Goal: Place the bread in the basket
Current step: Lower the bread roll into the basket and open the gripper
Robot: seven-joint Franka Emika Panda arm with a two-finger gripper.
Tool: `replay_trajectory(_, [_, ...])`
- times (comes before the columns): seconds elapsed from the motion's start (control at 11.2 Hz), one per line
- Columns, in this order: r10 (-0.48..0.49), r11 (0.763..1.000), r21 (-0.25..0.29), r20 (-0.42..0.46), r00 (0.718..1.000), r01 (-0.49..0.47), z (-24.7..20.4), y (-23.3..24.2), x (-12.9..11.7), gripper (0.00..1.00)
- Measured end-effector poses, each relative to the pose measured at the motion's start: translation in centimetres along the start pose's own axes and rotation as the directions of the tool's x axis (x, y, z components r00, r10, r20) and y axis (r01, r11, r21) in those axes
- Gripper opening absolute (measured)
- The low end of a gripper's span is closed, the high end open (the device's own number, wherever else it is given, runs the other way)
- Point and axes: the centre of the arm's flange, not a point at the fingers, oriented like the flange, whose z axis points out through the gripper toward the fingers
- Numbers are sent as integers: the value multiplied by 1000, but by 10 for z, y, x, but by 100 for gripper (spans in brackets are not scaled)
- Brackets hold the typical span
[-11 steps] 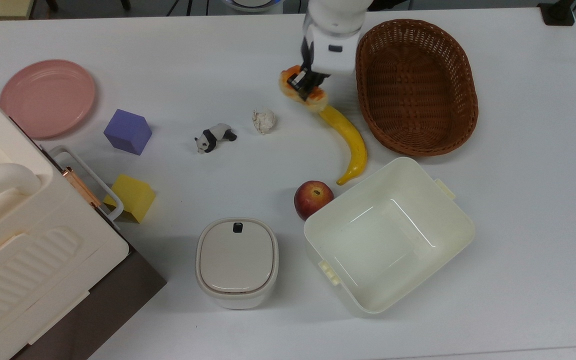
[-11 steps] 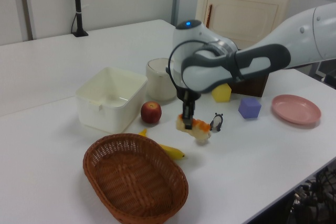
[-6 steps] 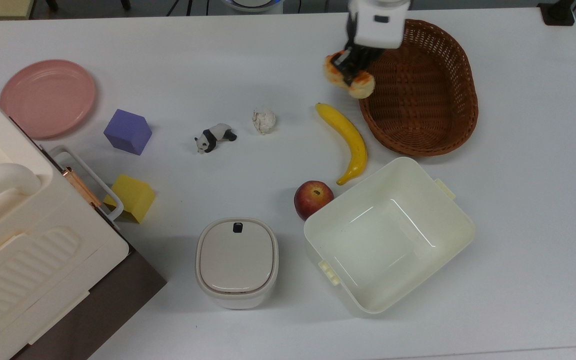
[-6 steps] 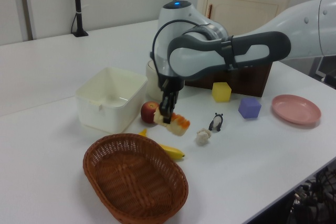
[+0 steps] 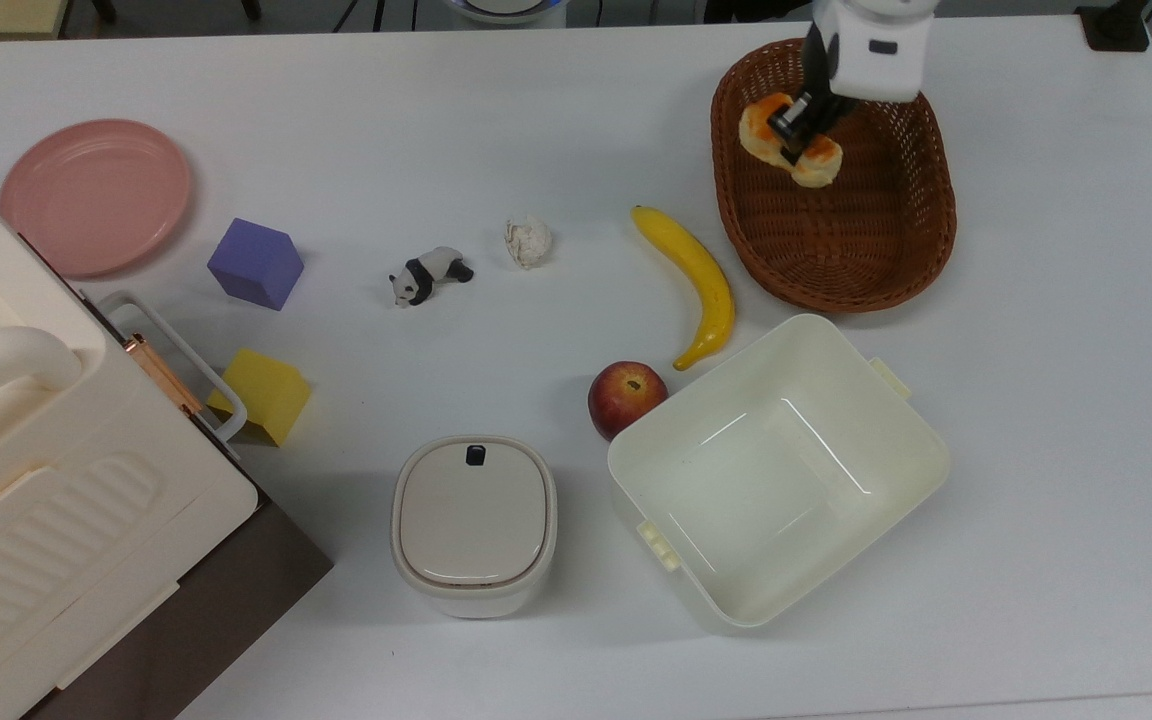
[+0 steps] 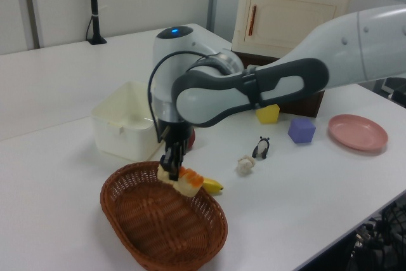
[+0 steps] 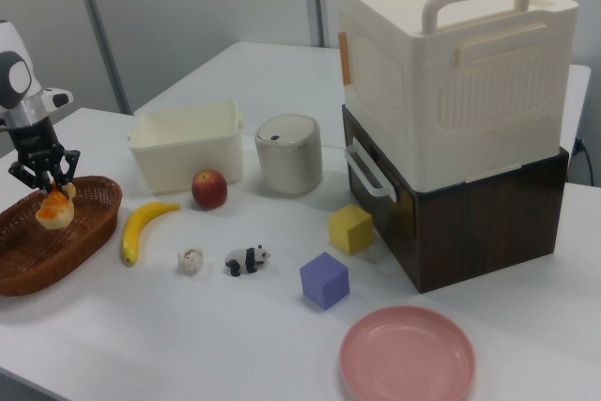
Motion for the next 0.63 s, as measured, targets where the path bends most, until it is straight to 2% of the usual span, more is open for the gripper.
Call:
replay_trajectory(0.18, [-1, 1000, 11, 17, 1000, 1, 18, -11, 18, 18])
replay_trajectory(0.36, [3, 1000, -1, 32, 999, -3, 32, -21, 29, 22])
replay_trajectory(0.63, [0, 1000, -21, 34, 999, 1, 35, -21, 33, 65])
